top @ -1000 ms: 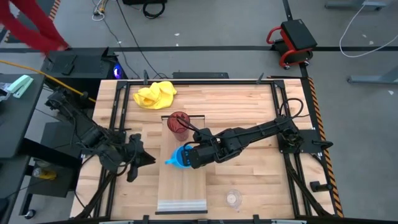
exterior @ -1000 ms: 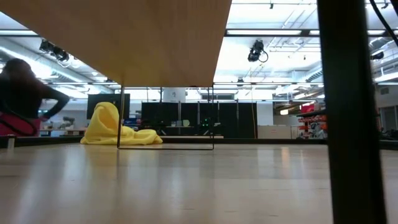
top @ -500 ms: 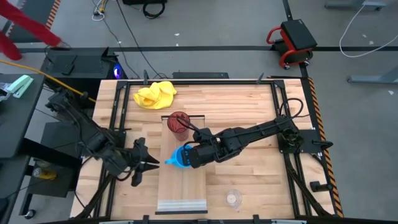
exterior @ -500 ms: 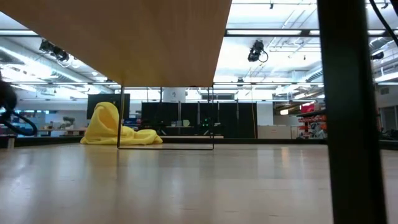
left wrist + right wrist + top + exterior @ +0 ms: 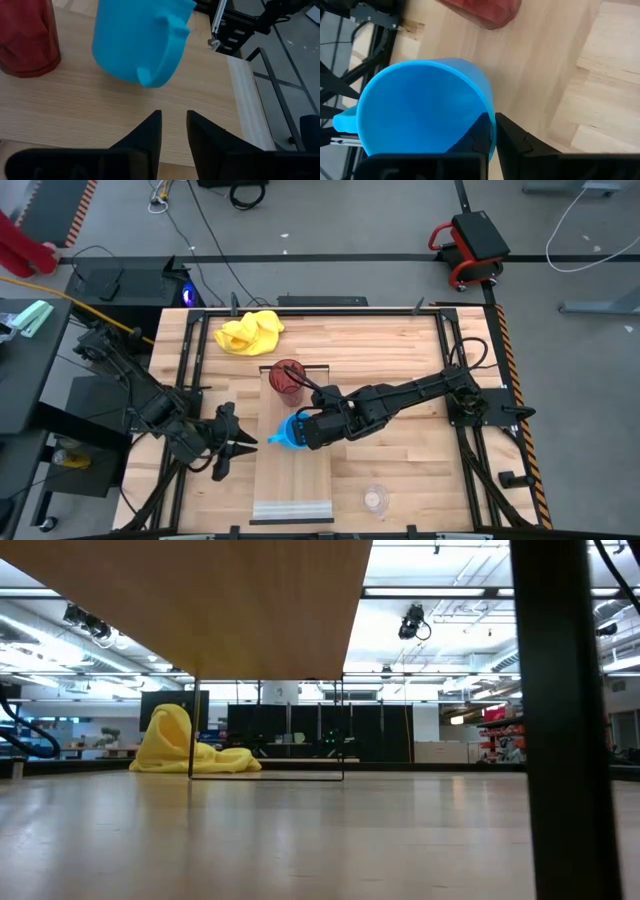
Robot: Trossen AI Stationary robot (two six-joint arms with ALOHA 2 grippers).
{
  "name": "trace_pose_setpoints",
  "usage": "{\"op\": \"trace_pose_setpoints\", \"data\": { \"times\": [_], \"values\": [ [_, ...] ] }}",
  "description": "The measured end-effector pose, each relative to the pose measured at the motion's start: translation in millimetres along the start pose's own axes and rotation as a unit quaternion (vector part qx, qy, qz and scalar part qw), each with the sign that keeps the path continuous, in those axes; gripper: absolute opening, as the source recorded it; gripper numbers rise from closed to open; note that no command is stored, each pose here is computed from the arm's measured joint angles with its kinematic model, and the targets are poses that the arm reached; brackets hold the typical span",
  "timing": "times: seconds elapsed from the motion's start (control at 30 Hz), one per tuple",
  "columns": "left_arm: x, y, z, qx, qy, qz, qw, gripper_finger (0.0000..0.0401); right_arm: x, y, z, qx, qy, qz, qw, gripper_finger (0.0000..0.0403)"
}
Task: Stack small to large cups/mugs on shelf
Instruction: Put the blue mug on the shelf
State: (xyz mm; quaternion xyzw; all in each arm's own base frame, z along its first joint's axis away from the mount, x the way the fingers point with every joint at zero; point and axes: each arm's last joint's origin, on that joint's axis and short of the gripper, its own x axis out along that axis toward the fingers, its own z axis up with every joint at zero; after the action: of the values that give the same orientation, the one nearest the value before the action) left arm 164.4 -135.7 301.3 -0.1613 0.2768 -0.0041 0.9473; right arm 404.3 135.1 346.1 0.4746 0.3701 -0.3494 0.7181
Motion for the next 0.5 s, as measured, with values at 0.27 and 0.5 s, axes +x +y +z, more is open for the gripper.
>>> {"op": "trace_pose_setpoints", "data": {
  "times": [0.27, 0.5],
  "values": [
    [0.0, 0.2, 0.0, 0.005, -0.002, 0.002, 1.0, 0.0099, -0.5, -0.7, -0.4, 0.0, 0.002, -0.003, 1.0, 0.0022],
    [0.8, 1.7, 1.1, 0.003, -0.004, 0.008, 1.0, 0.0099, -2.4, -1.2, -5.8, -0.003, 0.003, -0.004, 1.0, 0.0014]
  ]
}}
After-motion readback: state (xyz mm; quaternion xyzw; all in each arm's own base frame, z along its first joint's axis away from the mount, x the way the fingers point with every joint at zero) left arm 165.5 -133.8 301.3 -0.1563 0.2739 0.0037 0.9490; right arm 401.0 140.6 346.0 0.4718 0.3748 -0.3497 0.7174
